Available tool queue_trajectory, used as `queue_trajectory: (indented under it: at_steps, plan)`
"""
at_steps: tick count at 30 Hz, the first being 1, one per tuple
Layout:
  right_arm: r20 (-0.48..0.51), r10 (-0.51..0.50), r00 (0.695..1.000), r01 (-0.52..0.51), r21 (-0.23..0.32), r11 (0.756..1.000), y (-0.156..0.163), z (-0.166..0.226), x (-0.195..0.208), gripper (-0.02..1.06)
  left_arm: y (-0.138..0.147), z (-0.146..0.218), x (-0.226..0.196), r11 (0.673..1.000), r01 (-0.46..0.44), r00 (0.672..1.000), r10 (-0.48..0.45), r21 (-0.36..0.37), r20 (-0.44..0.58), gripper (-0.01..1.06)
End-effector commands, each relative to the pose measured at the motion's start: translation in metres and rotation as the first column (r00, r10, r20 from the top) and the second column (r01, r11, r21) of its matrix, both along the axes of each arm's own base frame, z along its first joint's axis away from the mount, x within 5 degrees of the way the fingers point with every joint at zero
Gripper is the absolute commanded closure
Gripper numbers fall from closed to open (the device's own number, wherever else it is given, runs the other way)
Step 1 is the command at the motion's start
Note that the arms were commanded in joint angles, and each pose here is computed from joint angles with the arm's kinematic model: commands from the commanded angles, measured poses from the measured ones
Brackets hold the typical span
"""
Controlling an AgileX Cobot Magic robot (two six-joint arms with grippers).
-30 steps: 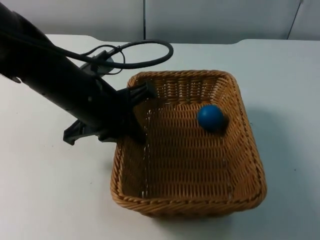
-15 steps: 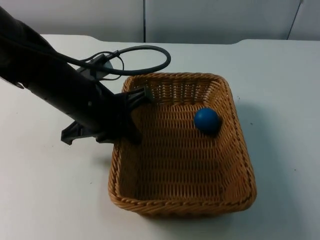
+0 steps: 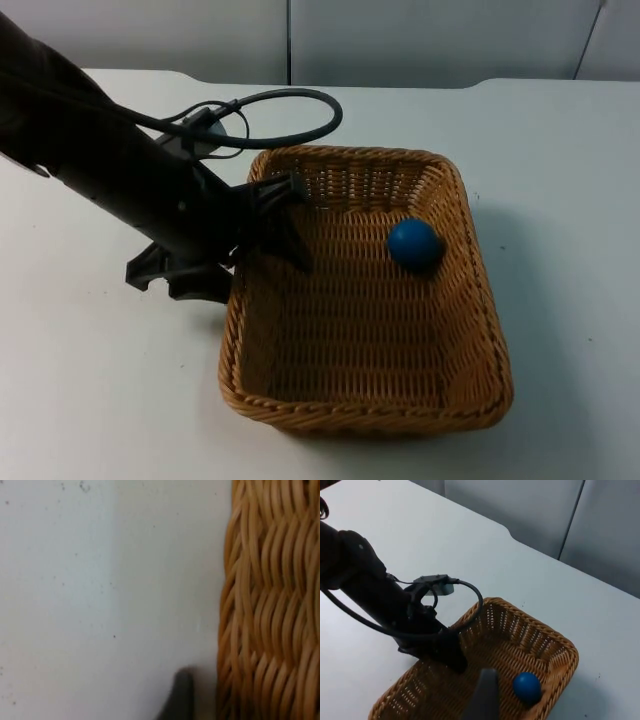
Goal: Pick up the basket with the left hand and place the ball into the basket with the right hand.
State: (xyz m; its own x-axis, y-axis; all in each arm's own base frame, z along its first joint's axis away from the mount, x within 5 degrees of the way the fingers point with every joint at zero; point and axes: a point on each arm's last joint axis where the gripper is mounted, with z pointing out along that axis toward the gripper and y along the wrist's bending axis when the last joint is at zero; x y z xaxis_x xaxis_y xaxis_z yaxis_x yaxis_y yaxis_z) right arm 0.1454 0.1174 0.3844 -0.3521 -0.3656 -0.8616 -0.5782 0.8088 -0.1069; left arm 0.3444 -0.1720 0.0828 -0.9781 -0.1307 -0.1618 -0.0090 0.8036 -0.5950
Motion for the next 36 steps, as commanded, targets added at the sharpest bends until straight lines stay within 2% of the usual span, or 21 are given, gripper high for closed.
queue_trajectory:
  at_steps: [1, 3, 11, 17, 22, 24, 27, 30, 31, 36]
  plan:
    - [0.002, -0.002, 1.000, 0.002, 0.009, 1.000, -0.003, -0.001, -0.003, 0.27, -0.004, 0.004, 0.001, 1.000, 0.002, 1.000, -0.002, -0.020, 0.001, 0.18]
    - [-0.001, -0.004, 1.000, 0.004, 0.005, 1.000, -0.005, -0.002, -0.005, 0.27, -0.004, 0.004, 0.000, 1.000, 0.002, 1.000, -0.002, -0.022, -0.001, 0.09]
    - [-0.004, -0.004, 1.000, 0.004, -0.001, 1.000, -0.005, -0.003, -0.005, 0.27, -0.004, 0.009, -0.001, 0.999, 0.021, 1.000, -0.021, -0.038, -0.003, 0.09]
    - [-0.016, -0.012, 1.000, 0.012, -0.011, 1.000, -0.009, -0.003, -0.008, 0.27, 0.008, 0.037, 0.005, 0.999, 0.036, 0.993, -0.036, 0.006, 0.110, 0.09]
    - [-0.016, -0.018, 1.000, 0.017, -0.017, 1.000, -0.013, -0.001, -0.012, 0.27, 0.024, 0.078, 0.005, 0.997, 0.072, 0.977, -0.071, 0.003, 0.199, 0.09]
    - [0.014, 0.006, 1.000, -0.005, -0.038, 0.999, -0.017, -0.002, -0.015, 0.27, 0.033, 0.098, 0.002, 0.994, 0.104, 0.961, -0.108, 0.030, 0.254, 0.09]
    - [0.035, 0.020, 0.999, -0.019, -0.019, 1.000, -0.019, -0.007, -0.020, 0.27, 0.043, 0.123, -0.002, 0.994, 0.091, 0.946, -0.106, 0.065, 0.305, 0.09]
    - [0.051, 0.025, 0.998, -0.025, 0.006, 1.000, -0.026, -0.017, -0.028, 0.27, 0.056, 0.161, -0.013, 0.990, 0.089, 0.906, -0.127, 0.112, 0.403, 0.09]
    - [0.051, 0.025, 0.998, -0.025, 0.006, 1.000, -0.026, -0.017, -0.028, 0.27, 0.056, 0.161, -0.013, 0.990, 0.089, 0.906, -0.127, 0.112, 0.403, 0.09]
    - [0.044, 0.030, 0.999, -0.030, 0.000, 1.000, -0.037, -0.039, -0.040, 0.27, 0.067, 0.220, -0.047, 0.972, 0.126, 0.818, -0.215, 0.200, 0.533, 0.09]
